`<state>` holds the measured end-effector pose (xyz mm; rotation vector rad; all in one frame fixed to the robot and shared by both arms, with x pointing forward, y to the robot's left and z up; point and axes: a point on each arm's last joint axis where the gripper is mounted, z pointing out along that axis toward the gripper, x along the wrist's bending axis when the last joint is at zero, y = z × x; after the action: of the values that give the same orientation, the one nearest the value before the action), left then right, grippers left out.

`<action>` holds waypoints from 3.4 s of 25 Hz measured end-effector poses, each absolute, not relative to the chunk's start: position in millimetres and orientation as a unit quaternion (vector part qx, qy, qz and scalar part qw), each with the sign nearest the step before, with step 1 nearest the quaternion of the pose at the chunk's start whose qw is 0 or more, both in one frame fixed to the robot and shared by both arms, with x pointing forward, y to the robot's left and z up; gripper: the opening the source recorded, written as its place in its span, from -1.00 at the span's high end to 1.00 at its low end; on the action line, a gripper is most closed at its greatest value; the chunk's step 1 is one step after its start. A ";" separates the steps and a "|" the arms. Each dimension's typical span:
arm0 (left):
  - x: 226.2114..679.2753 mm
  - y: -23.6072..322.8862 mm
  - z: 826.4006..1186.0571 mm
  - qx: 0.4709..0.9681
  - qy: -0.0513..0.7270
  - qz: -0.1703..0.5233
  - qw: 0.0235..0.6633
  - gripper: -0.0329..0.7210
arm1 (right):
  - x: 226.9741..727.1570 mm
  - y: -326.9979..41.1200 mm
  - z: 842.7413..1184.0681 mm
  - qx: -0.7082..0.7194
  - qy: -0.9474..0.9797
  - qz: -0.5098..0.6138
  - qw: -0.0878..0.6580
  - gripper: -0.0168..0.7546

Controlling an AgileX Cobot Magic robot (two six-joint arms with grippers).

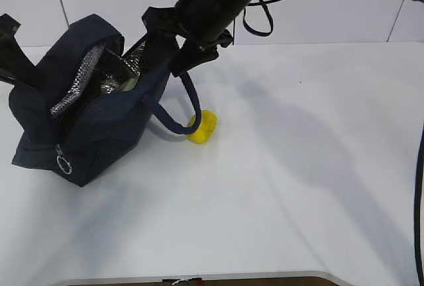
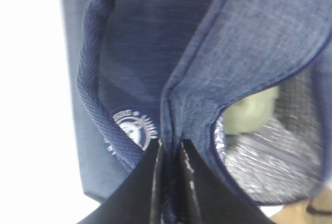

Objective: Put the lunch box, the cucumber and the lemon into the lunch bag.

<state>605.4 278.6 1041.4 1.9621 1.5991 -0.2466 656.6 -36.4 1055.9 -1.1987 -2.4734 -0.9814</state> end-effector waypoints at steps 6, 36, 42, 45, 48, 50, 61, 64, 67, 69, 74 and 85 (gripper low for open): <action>606.4 291.6 1038.8 0.720 0.633 -0.077 0.274 0.89 | 659.2 -43.2 1052.5 -0.457 -0.831 -0.302 0.097 -0.36; 604.3 321.9 1036.3 0.693 0.673 -0.062 0.250 0.89 | 681.4 -42.9 970.2 -0.653 -0.740 -0.162 0.016 -0.37; 604.3 322.0 1036.2 0.694 0.673 -0.062 0.250 0.89 | 683.7 -42.2 961.4 -0.659 -0.735 -0.158 0.016 -0.37; 604.3 322.0 1036.2 0.694 0.673 -0.062 0.250 0.89 | 684.5 -41.7 953.1 -0.661 -0.735 -0.151 0.019 -0.37; 604.3 322.0 1036.2 0.694 0.673 -0.062 0.250 0.89 | 685.8 -42.6 945.7 -0.661 -0.737 -0.142 0.013 -0.37; 604.3 322.0 1036.2 0.694 0.673 -0.062 0.250 0.89 | 686.2 -43.2 944.7 -0.660 -0.738 -0.139 0.010 -0.37; 604.3 322.0 1036.2 0.694 0.673 -0.062 0.250 0.89 | 682.8 -45.2 944.3 -0.658 -0.744 -0.118 0.016 -0.03; 604.3 322.0 1036.2 0.694 0.673 -0.062 0.250 0.89 | 682.4 -45.4 944.2 -0.651 -0.750 -0.116 0.015 0.05; 604.3 322.0 1036.2 0.694 0.673 -0.062 0.250 0.89 | 682.6 -45.3 945.5 -0.645 -0.755 -0.117 0.014 0.07; 604.3 322.0 1036.2 0.694 0.673 -0.062 0.250 0.89 | 683.6 -44.7 950.7 -0.640 -0.758 -0.122 0.012 0.07; 604.2 322.2 1036.0 0.694 0.673 -0.061 0.248 0.89 | 689.4 -38.5 979.5 -0.624 -0.762 -0.172 0.007 0.07; 604.1 322.4 1036.0 0.695 0.673 -0.060 0.247 0.89 | 686.5 -34.0 1083.6 -0.584 -0.745 -0.323 -0.025 0.08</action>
<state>604.1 322.4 1036.0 1.8940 1.8338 -0.1640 686.5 -34.0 1083.6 -1.8638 -2.3777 -1.0305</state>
